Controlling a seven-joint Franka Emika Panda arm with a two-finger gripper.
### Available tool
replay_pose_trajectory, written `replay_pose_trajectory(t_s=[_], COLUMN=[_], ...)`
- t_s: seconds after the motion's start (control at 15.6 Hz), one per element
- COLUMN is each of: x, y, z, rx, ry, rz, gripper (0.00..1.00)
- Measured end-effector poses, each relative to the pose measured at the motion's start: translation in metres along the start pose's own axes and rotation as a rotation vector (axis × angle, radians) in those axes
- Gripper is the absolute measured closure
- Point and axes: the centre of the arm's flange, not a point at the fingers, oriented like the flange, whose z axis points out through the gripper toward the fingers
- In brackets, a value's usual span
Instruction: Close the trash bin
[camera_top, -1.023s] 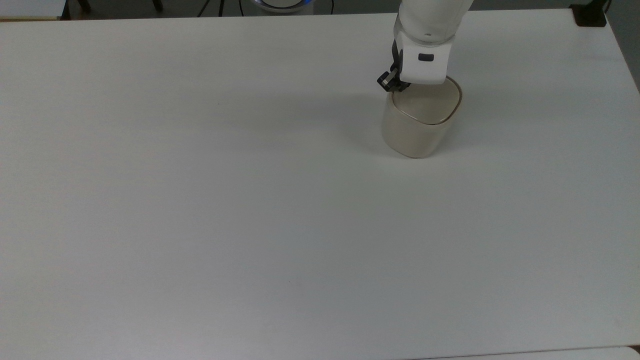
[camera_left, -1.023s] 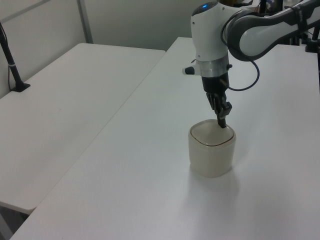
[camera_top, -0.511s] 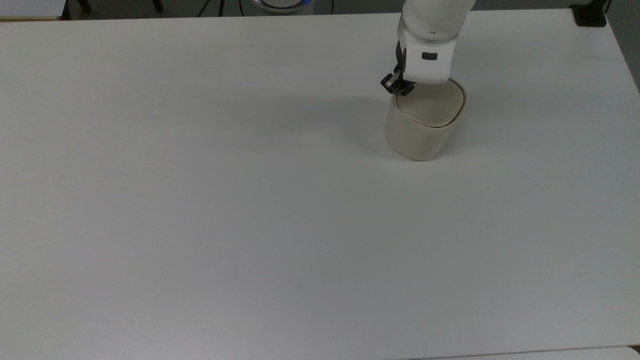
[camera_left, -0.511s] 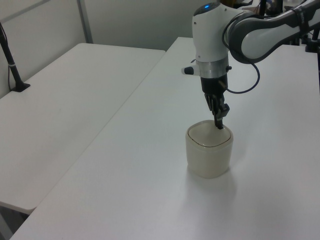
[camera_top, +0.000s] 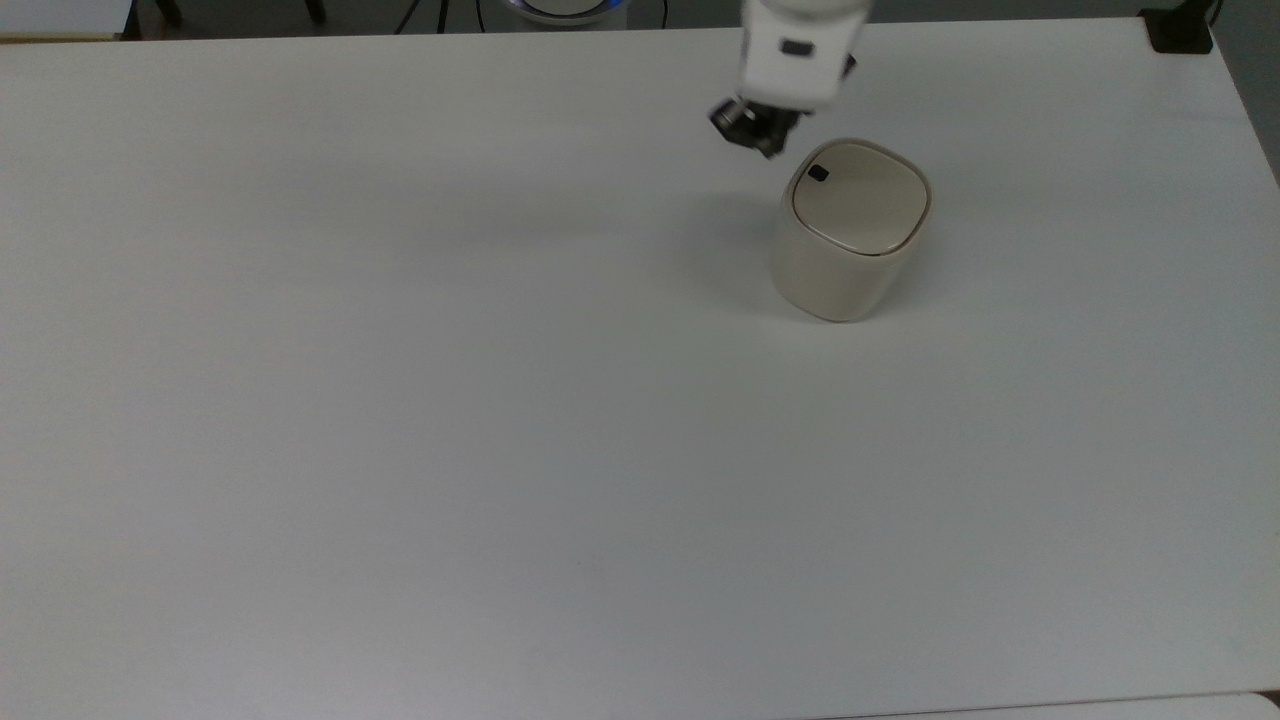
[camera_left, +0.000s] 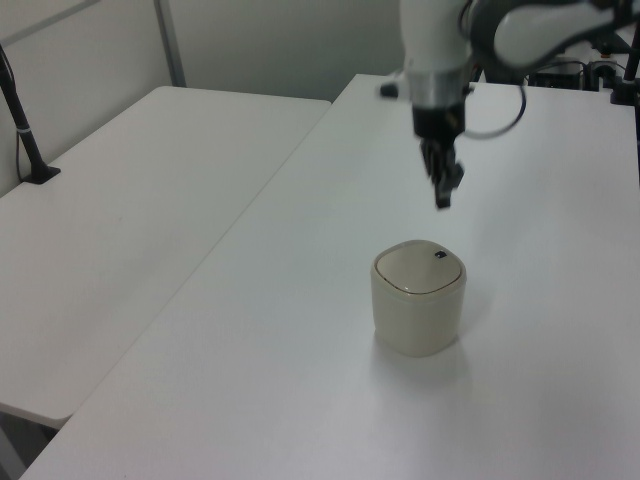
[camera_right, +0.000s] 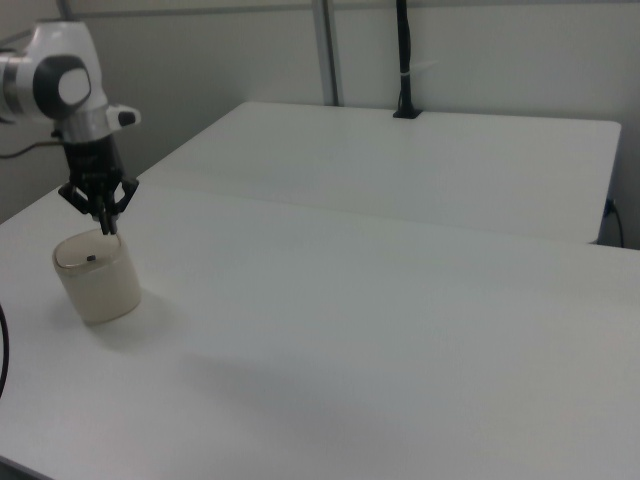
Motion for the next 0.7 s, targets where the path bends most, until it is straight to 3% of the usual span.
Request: replay_pose_trajectory(t_s=[0.26,0.45,0.58,0.7], x=[-0.087,-0.144,-0.167,-0.171], y=[0.084,0.143,0.166,0.173], z=[-0.073,-0.104,-0.109,-0.104], rx=[0.013,0.009,0.010,0.016], ry=[0.009,0.058,0.070,0.062], rz=[0.185,0.331,0.405,0.466], gripper=[0.53,0.22,0.04,0.00])
